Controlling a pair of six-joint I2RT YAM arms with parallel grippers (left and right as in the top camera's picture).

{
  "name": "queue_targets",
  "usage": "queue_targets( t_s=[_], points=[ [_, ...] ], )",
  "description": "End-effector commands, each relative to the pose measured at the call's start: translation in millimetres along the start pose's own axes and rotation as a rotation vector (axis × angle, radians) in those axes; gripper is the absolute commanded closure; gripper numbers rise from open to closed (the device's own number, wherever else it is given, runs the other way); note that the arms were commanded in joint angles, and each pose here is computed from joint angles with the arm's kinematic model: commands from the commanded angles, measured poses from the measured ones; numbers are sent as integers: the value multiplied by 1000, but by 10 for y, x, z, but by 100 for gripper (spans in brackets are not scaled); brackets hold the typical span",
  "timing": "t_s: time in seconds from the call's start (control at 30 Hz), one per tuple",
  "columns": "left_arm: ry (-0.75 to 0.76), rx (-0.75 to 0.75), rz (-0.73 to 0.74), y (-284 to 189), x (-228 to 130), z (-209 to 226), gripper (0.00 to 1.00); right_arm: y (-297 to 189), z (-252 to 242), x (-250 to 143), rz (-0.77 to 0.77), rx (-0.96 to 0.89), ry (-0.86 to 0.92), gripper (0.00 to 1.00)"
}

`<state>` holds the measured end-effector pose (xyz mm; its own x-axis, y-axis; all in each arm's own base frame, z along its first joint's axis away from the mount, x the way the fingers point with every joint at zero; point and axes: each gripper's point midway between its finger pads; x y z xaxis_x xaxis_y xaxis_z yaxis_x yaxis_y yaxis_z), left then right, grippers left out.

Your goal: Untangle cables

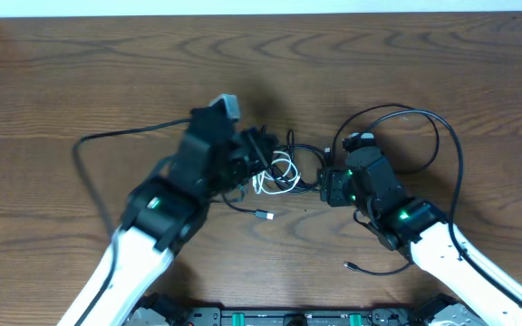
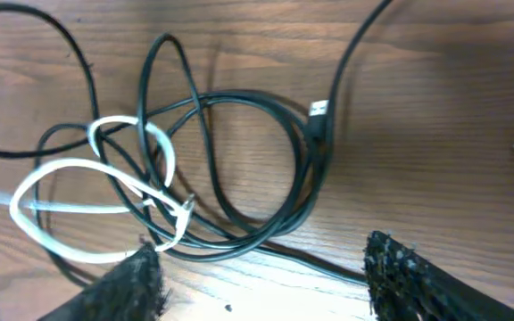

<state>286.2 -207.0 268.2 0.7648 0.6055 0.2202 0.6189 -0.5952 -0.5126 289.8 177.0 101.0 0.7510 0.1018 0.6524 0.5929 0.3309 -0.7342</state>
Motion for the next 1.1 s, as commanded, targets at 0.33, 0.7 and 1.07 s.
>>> queue_targets(
  t_s=[0.33, 0.7, 1.07],
  points=[
    [251, -206, -130, -873, 24, -459, 92, 215, 610, 22, 35, 338, 66, 22],
    [251, -223, -194, -875, 148, -537, 92, 2, 1037, -173, 10, 620, -397, 5],
    [172, -276, -199, -936, 165, -638, 92, 83, 1329, -111, -102, 589, -548, 3]
  ],
)
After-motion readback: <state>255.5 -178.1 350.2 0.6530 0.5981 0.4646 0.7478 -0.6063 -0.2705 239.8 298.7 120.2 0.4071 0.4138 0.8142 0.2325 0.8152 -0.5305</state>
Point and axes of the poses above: each gripper's point midway between its finger pads, its own y axis out along the fingers, its own z axis along the line the jaws close on, x = y × z, and after that the axes turned 12 degrees about -y, right-handed
